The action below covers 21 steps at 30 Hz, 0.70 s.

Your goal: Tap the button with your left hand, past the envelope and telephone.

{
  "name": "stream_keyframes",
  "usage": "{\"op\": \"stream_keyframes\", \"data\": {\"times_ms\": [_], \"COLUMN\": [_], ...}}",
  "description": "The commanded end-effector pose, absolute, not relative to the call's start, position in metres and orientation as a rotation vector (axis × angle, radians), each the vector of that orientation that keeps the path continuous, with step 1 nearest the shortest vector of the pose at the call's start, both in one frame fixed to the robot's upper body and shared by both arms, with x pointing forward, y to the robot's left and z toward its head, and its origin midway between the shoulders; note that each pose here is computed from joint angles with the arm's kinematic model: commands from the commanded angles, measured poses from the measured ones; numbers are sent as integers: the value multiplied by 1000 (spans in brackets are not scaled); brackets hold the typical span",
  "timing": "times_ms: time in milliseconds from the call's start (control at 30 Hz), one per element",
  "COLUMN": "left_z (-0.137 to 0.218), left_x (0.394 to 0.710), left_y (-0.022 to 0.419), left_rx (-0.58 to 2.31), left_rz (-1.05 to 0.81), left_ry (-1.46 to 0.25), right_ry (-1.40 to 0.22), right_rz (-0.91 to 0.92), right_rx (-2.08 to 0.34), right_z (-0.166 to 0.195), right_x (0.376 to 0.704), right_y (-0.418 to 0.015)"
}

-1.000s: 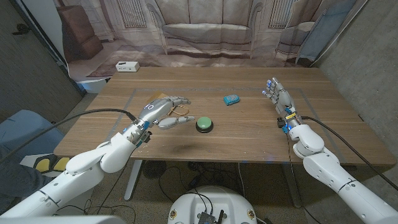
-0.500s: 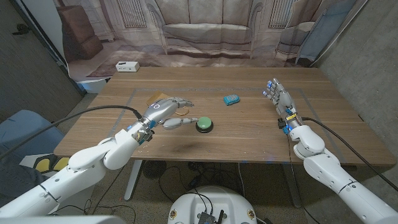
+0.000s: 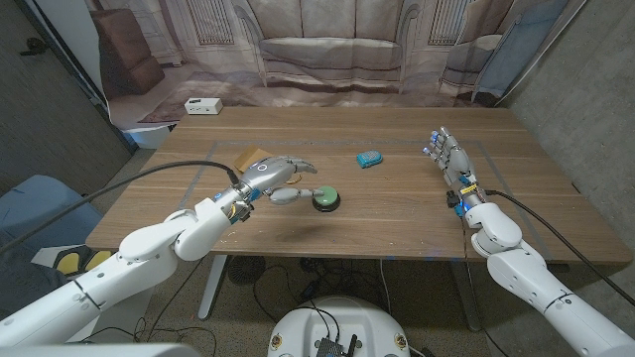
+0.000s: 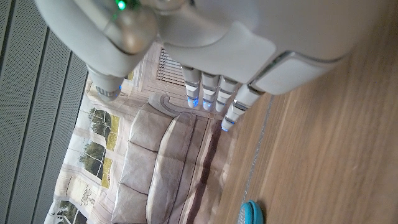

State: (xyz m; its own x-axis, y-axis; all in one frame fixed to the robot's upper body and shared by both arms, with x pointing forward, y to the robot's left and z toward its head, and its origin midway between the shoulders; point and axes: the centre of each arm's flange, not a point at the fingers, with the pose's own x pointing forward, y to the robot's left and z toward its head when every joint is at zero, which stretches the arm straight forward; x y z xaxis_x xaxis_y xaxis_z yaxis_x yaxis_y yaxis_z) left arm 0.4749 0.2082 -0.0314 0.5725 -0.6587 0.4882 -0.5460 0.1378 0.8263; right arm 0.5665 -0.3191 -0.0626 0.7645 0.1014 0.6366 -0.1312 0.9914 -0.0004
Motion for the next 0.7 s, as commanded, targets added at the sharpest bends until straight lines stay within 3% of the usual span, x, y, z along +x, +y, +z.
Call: {"op": "stream_keyframes", "data": {"times_ms": [33,700], "left_z": [-29,-31], "left_x": [480,486], "left_y": [196,178], "left_rx": [1586,1642], "left_rz": [-154,-260], "left_ry": [-1021,-975], "right_ry": [-699,-690], "right_rz": [124,122], "right_rx": [41,50], "right_z": [-63,-69], "right_x": [564,562], "right_y": [-323,-328]}}
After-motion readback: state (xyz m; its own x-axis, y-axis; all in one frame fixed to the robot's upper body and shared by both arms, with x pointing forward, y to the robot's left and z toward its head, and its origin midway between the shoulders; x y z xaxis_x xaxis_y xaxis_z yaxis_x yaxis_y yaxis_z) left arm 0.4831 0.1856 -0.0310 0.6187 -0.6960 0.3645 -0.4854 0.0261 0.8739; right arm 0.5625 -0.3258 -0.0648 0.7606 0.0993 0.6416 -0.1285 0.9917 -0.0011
